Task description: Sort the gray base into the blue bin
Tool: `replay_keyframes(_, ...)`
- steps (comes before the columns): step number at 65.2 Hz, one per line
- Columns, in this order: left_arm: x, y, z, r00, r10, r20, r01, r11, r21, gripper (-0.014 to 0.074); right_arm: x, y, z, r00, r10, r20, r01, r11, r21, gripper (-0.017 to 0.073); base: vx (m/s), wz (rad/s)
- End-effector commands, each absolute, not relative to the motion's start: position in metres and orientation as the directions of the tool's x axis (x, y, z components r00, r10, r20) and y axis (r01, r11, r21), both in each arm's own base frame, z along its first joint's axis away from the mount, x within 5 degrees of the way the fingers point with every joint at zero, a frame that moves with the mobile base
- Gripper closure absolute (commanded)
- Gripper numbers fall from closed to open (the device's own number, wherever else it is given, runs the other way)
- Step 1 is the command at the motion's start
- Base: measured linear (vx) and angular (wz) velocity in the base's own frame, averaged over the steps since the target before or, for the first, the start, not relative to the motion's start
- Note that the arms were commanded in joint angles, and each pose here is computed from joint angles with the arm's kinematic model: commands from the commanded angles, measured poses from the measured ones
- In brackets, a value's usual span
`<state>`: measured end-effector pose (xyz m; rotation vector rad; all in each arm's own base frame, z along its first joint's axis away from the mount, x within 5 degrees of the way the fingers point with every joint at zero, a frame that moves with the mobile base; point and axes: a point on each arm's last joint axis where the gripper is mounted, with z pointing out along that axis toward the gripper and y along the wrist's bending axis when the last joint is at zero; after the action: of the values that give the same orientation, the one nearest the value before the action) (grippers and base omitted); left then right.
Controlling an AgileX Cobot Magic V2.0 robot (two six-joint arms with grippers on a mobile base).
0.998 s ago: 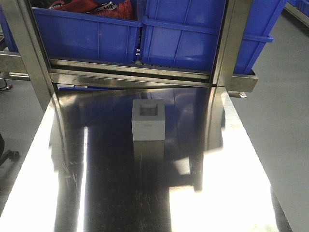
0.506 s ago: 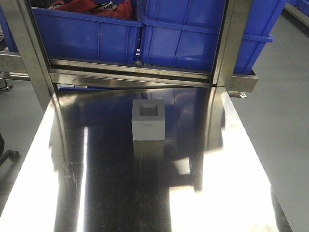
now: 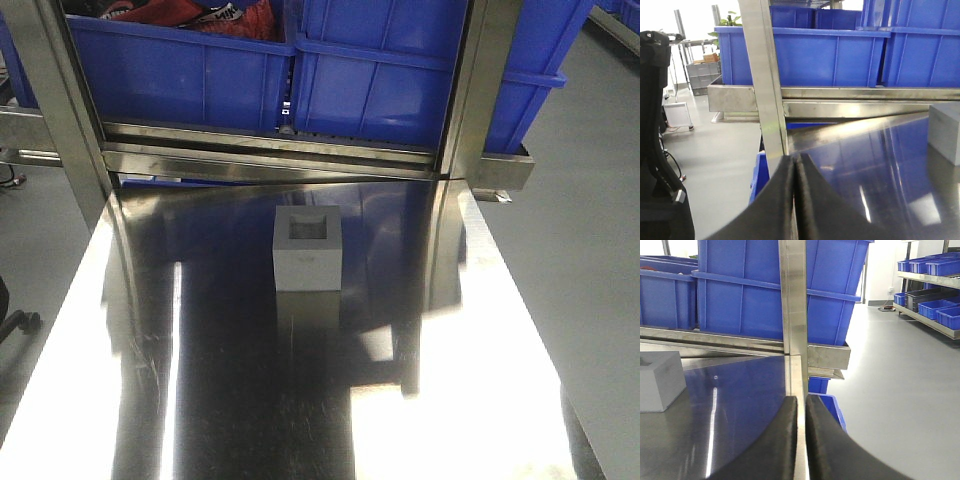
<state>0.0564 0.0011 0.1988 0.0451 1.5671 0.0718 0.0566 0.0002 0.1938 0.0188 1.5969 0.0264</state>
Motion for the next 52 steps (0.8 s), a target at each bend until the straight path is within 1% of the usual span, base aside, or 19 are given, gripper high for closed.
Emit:
replay_keyframes(1,0.055,0.001,0.209,0.135,0.067,-0.989,-0.022,0.998,0.065,0.0599,0.056,0.000,0.203,0.066,0.016,-0.998,-0.004,1.000,0.016,0.0564,0.00,0.00)
replay_keyframes(4,0.054,0.001,0.213,0.169,0.049,-0.984,-0.021,0.999,0.046,0.0599,0.056,0.000,0.203,0.066,0.016,-0.998,-0.004,1.000,0.016,0.0564,0.00,0.00)
replay_keyframes(9,0.052,0.001,0.226,0.212,-0.047,-0.976,-0.005,0.999,-0.049,0.0599,0.056,0.000,0.203,0.066,0.016,-0.998,-0.004,1.000,0.016,0.0564,0.00,0.00)
replay_keyframes(12,0.049,0.001,0.238,0.230,-0.077,-0.970,0.003,0.997,-0.078,0.0599,0.056,0.000,0.203,0.066,0.016,-0.998,-0.004,1.000,0.016,0.0564,0.00,0.00)
replay_keyframes(16,0.045,0.001,0.255,0.245,-0.080,-0.966,0.005,0.997,-0.081,0.0599,0.056,0.000,0.203,0.066,0.016,-0.998,-0.004,1.000,0.016,0.0564,0.00,0.00)
replay_keyframes(20,0.043,0.001,0.272,0.226,-0.079,-0.971,0.003,0.997,-0.080,0.0599,0.056,0.000,0.203,0.066,0.016,-0.998,-0.004,1.000,0.016,0.0564,0.00,0.00)
replay_keyframes(25,0.045,0.001,0.292,0.168,-0.078,-0.983,-0.002,0.997,-0.079,0.0599,0.056,0.000,0.203,0.066,0.016,-0.998,-0.004,1.000,0.016,0.0564,0.00,0.00)
replay_keyframes(31,0.056,0.001,0.313,0.063,-0.056,-0.996,-0.012,0.998,-0.057,0.0599,0.056,0.000,0.203,0.066,0.016,-0.998,-0.004,1.000,0.016,0.0564,0.00,0.00)
replay_keyframes(36,0.067,0.001,0.323,-0.032,-0.034,-0.999,-0.017,0.999,-0.034,0.0599,0.056,0.000,0.203,0.066,0.016,-0.998,-0.004,1.000,0.016,0.0564,0.00,0.00)
replay_keyframes(41,0.077,0.001,0.332,-0.091,-0.013,-0.996,-0.017,1.000,-0.012,0.0599,0.056,0.000,0.203,0.066,0.016,-0.998,-0.004,1.000,0.016,0.0564,0.00,0.00)
replay_keyframes(52,0.085,0.001,0.335,-0.102,-0.010,-0.995,-0.016,1.000,-0.009,0.0596,0.056,0.000,0.203,0.066,0.016,-0.998,-0.004,1.000,0.016,0.0564,0.00,0.00)
